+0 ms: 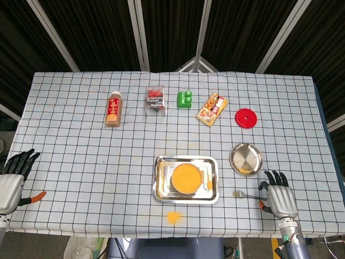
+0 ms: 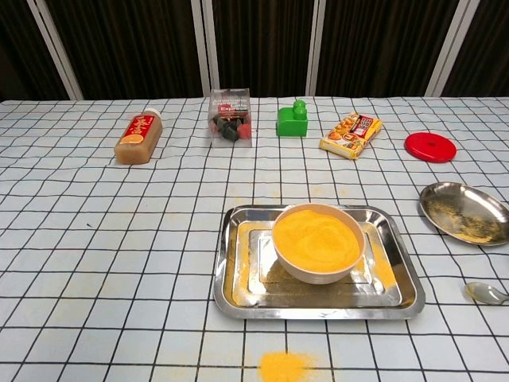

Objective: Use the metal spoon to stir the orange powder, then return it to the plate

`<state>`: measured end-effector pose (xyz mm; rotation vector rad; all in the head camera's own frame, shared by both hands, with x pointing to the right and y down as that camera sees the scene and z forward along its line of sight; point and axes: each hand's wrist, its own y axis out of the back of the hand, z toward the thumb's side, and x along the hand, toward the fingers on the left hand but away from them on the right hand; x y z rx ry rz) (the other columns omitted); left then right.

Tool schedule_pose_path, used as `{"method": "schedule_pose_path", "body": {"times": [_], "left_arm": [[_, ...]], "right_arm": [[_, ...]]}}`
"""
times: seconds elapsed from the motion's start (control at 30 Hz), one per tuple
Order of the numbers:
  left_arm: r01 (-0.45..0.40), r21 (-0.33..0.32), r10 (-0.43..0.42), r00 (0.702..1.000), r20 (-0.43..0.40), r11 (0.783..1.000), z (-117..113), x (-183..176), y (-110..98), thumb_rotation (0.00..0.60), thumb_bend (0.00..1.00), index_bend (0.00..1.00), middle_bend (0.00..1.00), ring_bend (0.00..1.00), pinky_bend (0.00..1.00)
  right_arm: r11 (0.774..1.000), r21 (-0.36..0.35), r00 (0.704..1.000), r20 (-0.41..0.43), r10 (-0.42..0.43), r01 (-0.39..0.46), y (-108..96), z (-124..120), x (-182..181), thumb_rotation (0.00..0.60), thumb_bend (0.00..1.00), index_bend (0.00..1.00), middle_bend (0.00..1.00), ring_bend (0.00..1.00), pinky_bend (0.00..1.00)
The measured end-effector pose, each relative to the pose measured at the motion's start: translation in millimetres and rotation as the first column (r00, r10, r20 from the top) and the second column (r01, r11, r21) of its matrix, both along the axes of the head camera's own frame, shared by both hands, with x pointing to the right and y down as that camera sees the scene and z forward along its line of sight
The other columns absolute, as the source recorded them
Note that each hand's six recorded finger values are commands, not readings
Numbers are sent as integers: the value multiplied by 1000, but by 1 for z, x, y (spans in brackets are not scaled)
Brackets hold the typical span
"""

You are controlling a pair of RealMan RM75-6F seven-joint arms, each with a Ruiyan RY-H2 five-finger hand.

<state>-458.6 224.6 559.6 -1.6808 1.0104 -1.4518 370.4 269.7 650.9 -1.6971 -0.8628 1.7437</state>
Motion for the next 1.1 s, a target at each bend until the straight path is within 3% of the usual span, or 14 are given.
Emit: {"method": "schedule_pose_path", "body": {"times": [0.5, 0.77, 1.1], "left_arm": [[-23, -4, 23, 1000, -2, 1000, -1, 4, 2, 600, 0, 0, 0, 0, 0], [-14, -25, 13, 999, -45, 1000, -3, 8, 4, 600, 0, 0, 0, 0, 0], [-41, -31, 41, 999, -14, 999, -5, 11, 9, 600, 0, 0, 0, 0, 0]], "right_arm": [[1000, -19, 1000, -22, -5, 4, 3, 16, -2, 600, 314, 533, 168, 0, 0], [1000, -24, 1000, -28, -11, 10, 4, 22, -4, 600, 315, 536, 169, 0, 0], [999, -30, 999, -32, -25, 24, 7, 26, -7, 600, 347, 536, 172, 0, 0]]}}
